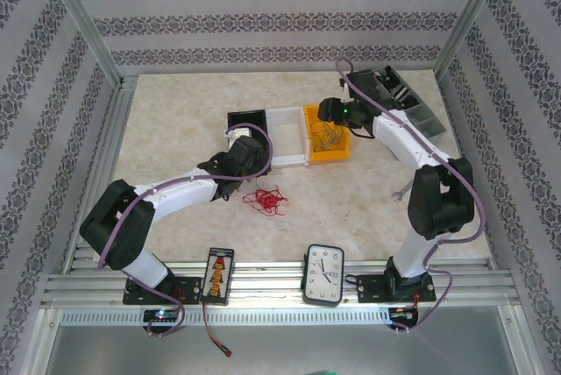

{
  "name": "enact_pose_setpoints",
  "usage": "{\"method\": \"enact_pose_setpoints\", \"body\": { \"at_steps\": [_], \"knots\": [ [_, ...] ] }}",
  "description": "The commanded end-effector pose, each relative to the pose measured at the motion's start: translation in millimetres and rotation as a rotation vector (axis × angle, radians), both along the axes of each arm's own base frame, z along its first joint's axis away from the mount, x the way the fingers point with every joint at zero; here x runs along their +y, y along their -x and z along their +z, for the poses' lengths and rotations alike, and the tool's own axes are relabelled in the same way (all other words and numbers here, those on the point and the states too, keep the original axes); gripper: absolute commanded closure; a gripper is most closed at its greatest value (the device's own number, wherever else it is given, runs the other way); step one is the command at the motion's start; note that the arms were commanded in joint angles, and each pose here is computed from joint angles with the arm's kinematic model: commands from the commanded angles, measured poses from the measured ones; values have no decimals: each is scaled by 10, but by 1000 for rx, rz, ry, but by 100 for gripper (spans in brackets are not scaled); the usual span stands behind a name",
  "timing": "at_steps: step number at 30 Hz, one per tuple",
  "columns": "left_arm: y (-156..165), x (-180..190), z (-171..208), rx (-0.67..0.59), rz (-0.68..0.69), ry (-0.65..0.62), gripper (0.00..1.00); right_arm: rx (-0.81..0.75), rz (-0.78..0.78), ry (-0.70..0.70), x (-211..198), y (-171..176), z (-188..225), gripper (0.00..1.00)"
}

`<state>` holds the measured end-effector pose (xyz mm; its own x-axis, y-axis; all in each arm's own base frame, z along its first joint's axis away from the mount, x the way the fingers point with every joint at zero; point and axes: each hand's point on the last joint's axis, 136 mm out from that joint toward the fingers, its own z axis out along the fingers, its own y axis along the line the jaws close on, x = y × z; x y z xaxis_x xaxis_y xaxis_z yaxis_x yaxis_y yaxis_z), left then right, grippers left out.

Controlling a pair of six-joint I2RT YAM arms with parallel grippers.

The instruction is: Untangle the cables

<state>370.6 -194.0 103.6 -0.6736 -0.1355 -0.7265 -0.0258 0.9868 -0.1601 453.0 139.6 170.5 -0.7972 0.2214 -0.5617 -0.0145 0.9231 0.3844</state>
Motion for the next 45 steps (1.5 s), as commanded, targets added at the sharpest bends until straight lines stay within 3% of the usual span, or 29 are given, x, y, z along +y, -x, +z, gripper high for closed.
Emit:
{"method": "enact_pose_setpoints", "body": {
  "at_steps": [1,8,12,16,26,28,31,34,37,40,42,44,45],
  "knots": [
    [-6,58,53,9,-5,-25,4,-20,-20,28,-56,132,38,43],
    [220,275,-58,53,57,-34,5,-35,374,49,829,1013,-66,45],
    [330,335,-117,66,74,-8,9,65,626,23,1388,1693,-410,46],
    [381,245,-215,111,27,28,15,147,757,69,1644,2084,-734,49],
    [406,59,-342,158,-82,49,19,200,785,102,1831,2062,-1078,59],
    [413,-40,-372,174,-129,68,22,202,787,108,1850,2034,-1119,69],
    [430,-209,-447,212,-208,94,26,214,793,99,1863,2027,-1159,92],
    [431,-354,-523,254,-276,106,31,206,789,77,1832,2043,-1141,100],
    [425,-432,-617,293,-310,103,42,186,775,48,1793,2035,-1079,100],
    [403,-467,-753,339,-315,84,65,167,720,-15,1678,1982,-972,100],
    [378,-434,-893,386,-289,43,87,144,657,-43,1527,1916,-882,100],
    [369,-399,-964,407,-268,19,100,121,599,-52,1377,1852,-808,100],
    [358,-371,-995,414,-252,7,100,102,558,-60,1274,1806,-758,100]
  ]
}}
